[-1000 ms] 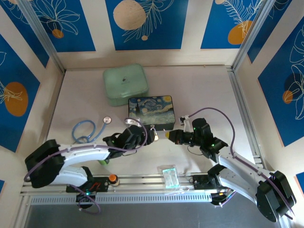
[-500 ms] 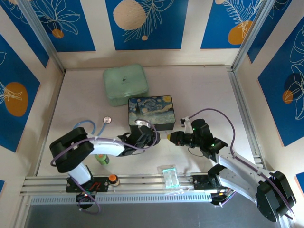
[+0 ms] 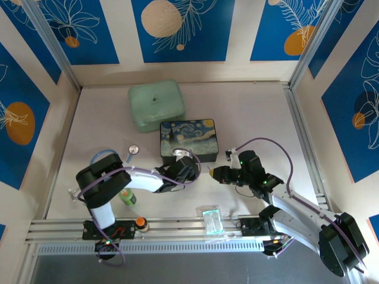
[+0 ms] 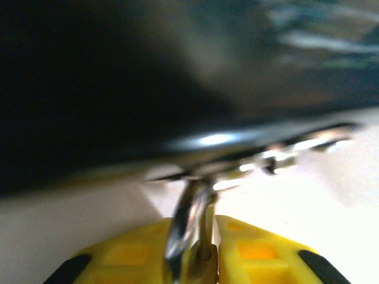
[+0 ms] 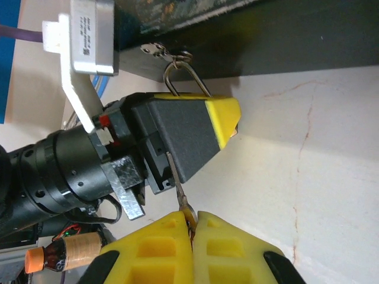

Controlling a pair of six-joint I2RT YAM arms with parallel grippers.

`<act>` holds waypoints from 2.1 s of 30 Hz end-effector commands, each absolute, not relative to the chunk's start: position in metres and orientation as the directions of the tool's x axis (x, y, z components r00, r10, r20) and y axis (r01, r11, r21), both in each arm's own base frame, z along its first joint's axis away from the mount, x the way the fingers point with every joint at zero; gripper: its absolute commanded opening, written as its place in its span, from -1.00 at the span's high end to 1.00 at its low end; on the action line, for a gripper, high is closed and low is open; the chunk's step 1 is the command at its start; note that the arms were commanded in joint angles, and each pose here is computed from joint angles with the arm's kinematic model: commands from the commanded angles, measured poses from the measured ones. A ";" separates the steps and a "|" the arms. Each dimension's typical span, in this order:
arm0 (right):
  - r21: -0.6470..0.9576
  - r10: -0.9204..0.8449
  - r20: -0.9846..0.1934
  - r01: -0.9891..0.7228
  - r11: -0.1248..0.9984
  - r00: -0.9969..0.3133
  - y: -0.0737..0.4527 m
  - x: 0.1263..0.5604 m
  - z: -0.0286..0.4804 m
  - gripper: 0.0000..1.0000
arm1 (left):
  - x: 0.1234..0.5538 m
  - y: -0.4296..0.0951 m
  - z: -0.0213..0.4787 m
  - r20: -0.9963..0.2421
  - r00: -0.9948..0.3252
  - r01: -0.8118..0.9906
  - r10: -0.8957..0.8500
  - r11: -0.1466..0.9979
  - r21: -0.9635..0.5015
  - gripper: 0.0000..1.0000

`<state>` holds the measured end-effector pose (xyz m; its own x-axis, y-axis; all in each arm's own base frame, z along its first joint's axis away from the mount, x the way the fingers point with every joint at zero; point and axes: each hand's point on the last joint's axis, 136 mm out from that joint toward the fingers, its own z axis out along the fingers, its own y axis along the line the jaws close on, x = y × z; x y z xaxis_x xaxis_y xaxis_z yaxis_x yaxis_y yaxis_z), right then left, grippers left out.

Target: Unlock the padlock with the key

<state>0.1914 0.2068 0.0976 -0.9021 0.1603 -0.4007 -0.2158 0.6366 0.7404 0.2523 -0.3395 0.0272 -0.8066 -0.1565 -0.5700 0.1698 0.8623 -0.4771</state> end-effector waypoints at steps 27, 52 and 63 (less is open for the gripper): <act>0.928 0.125 0.007 0.053 0.369 -0.992 0.233 0.180 0.074 1.00 | 0.239 -0.354 0.075 -0.382 -0.850 0.078 -0.363 0.631 -0.772 0.92; 0.940 0.078 0.049 0.072 0.332 -0.996 0.245 0.177 0.065 1.00 | 0.250 -0.355 0.101 -0.365 -0.823 0.055 -0.436 0.579 -0.814 0.97; 0.943 0.076 0.046 0.068 0.327 -0.996 0.251 0.182 0.064 1.00 | 0.250 -0.357 0.107 -0.340 -0.821 0.044 -0.458 0.543 -0.838 0.98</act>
